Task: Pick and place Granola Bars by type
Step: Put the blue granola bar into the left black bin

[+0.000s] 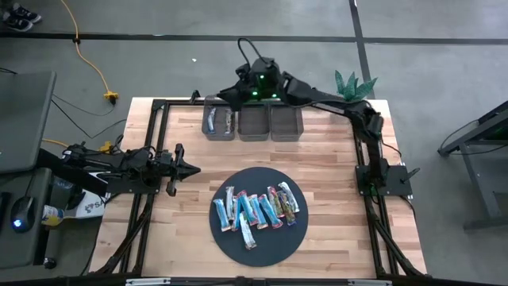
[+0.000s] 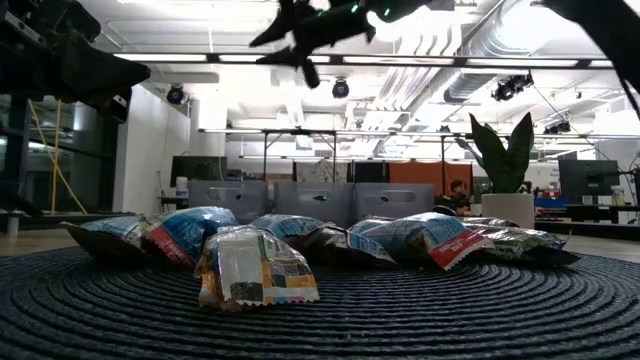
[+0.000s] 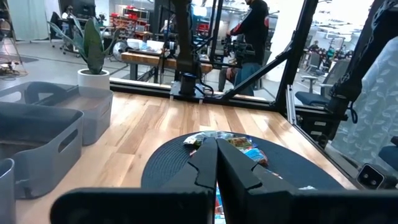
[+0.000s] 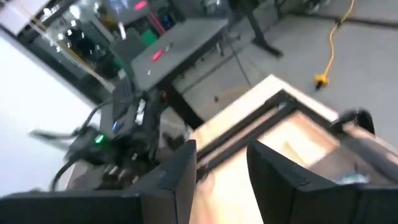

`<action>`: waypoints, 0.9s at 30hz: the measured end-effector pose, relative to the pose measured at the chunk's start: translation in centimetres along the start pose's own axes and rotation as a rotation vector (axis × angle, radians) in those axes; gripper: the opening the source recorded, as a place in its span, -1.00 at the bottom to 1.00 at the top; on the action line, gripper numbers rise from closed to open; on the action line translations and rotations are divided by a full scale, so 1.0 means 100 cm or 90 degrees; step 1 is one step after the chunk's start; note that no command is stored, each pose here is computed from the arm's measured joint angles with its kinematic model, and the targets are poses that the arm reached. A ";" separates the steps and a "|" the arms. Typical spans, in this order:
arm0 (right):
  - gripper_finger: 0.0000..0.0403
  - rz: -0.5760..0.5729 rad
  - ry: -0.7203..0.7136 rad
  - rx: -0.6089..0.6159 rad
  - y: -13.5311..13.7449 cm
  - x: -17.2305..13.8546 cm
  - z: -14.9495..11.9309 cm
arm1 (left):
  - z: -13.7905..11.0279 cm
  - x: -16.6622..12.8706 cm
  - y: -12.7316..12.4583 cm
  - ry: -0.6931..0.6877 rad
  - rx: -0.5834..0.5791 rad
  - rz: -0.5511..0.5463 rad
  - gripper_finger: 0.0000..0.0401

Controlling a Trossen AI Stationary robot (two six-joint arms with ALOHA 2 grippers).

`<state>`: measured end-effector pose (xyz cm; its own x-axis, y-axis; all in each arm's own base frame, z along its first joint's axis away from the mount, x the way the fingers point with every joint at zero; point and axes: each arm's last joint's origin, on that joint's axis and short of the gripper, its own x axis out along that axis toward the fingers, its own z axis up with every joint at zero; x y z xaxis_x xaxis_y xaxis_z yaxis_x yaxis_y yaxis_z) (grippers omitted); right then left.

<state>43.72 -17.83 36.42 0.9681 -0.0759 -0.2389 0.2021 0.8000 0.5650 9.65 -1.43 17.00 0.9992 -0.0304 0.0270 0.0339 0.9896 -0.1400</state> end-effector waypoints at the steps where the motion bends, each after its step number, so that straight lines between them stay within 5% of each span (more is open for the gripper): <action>1: -0.37 -0.001 0.013 0.000 0.006 -0.009 0.002 | 0.000 0.000 0.000 0.000 0.000 0.000 -0.99; 15: -0.37 -0.185 0.219 -0.004 0.057 -0.095 -0.017 | 0.000 0.000 0.000 0.000 0.000 0.000 -0.99; 27: -0.37 -0.384 0.395 -0.009 0.098 -0.111 -0.079 | 0.000 0.000 0.000 0.000 0.000 0.000 -0.99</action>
<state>33.81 -4.40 38.36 0.4395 -0.1543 -0.8849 0.6495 0.7351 0.1944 9.65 -1.44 16.99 0.9992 -0.0307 0.0269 0.0342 0.9896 -0.1400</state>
